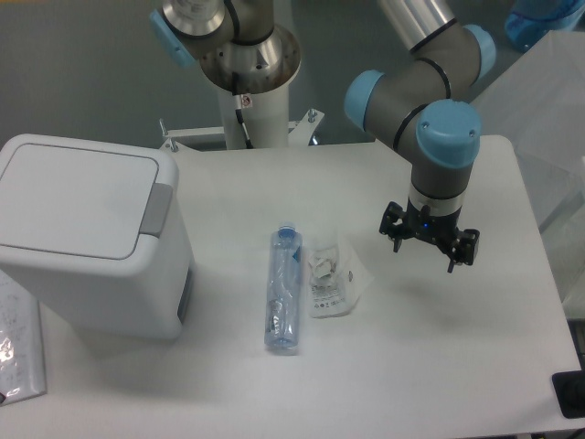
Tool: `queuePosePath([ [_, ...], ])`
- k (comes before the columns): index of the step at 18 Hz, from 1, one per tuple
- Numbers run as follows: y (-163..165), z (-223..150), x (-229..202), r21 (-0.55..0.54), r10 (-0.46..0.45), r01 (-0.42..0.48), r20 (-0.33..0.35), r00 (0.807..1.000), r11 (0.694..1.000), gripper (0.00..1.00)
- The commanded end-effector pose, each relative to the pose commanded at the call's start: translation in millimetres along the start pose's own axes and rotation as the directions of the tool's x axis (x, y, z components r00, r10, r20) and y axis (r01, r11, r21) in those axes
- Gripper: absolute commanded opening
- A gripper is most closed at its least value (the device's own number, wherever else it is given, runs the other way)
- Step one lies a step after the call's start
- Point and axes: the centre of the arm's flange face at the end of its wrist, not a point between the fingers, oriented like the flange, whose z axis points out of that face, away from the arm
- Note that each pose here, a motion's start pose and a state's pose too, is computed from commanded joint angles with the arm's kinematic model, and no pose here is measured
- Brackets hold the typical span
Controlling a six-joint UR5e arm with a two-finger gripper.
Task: Open the trash can
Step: 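Lower the open gripper slightly above the table beside the plastic bag, then move the open gripper over to the lid of the white trash bin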
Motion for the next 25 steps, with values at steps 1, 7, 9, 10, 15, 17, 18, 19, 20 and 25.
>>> queuePosePath([
  [1,-1,0,1,0.0,0.003,-0.003,0.0,1.0,1.0,1.0],
  [7,-11,-3,3,0.016,0.024,-0.024,0.005,1.0,1.0,1.0],
  [9,-17,-3,3,0.025,-0.008,0.007,0.019,1.0,1.0,1.0],
  [10,-19,-5,4,0.033,-0.052,0.051,0.024,0.998,0.998,1.0],
  [15,-55,-42,10,0.115,-0.248,0.241,0.047,0.968,0.964,1.0],
  [17,-73,-56,15,0.145,-0.29,0.28,0.053,0.956,0.949,1.0],
  [18,-76,-58,17,0.15,-0.291,0.281,0.052,0.955,0.948,1.0],
  [19,-87,-61,25,0.166,-0.276,0.265,0.044,0.96,0.95,1.0],
  [20,-96,-64,32,0.191,-0.27,0.261,0.023,0.963,0.946,1.0],
  [25,-114,-124,56,0.324,-0.294,0.283,-0.014,0.956,0.903,1.0],
])
